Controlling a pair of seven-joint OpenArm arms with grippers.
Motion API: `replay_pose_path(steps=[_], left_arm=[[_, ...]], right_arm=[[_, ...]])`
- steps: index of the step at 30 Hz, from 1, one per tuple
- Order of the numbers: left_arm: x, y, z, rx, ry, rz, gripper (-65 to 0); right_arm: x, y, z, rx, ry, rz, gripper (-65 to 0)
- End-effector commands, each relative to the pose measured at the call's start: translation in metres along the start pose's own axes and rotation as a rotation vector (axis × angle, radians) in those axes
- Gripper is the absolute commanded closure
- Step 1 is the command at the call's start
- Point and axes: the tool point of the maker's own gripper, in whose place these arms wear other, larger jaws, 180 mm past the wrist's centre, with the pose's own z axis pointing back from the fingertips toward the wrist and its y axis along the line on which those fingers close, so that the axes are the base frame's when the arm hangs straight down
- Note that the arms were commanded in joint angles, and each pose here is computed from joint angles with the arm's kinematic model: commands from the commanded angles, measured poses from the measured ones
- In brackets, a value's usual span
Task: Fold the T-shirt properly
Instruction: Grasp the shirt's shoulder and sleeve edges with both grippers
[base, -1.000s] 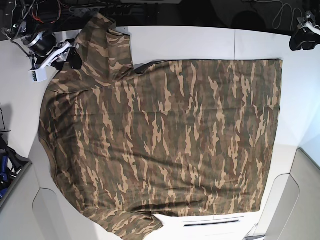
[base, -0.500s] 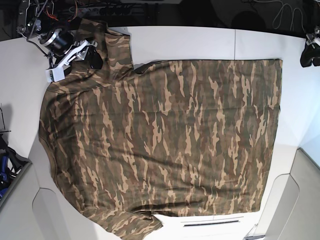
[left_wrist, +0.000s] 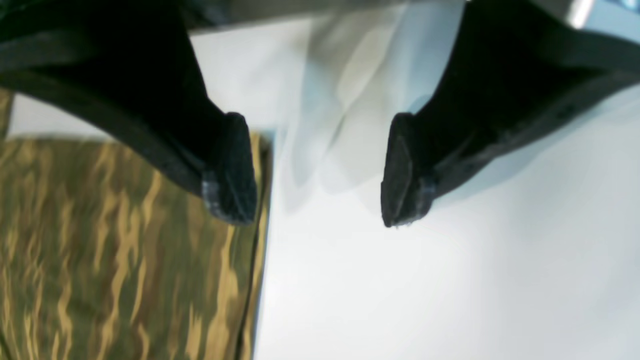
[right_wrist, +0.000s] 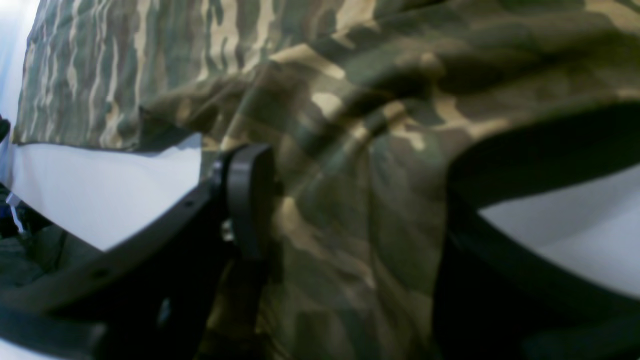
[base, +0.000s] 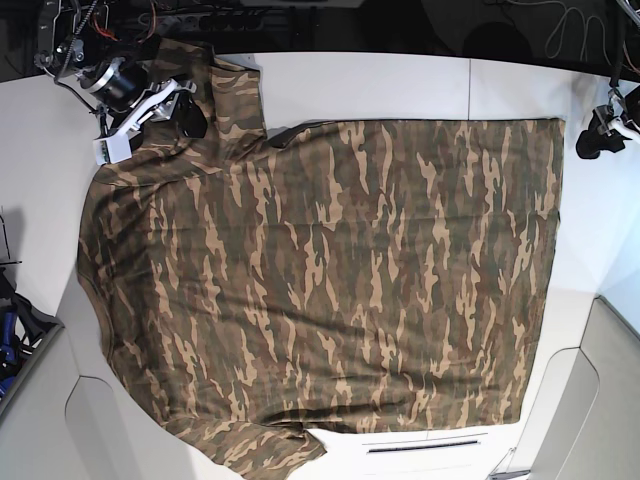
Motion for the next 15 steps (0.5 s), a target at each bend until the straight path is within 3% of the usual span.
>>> replay_pose_path(steps=[1, 9, 15], left_arm=[[0.010, 0.002, 0.003, 0.003, -0.004, -0.025, -42.6], [-0.030, -0.015, -0.020, -0.064, 0.140, -0.010, -42.6], [-0.058, -0.031, -0.013, -0.146, 0.285, 0.036, -42.5]], right_arm=[[-0.014, -0.006, 0.001, -0.030, 0.067, 0.011, -31.7], [-0.013, -0.006, 0.001, -0.030, 0.065, 0.011, -31.7], [-0.013, -0.006, 0.001, -0.030, 0.065, 0.011, -31.7]])
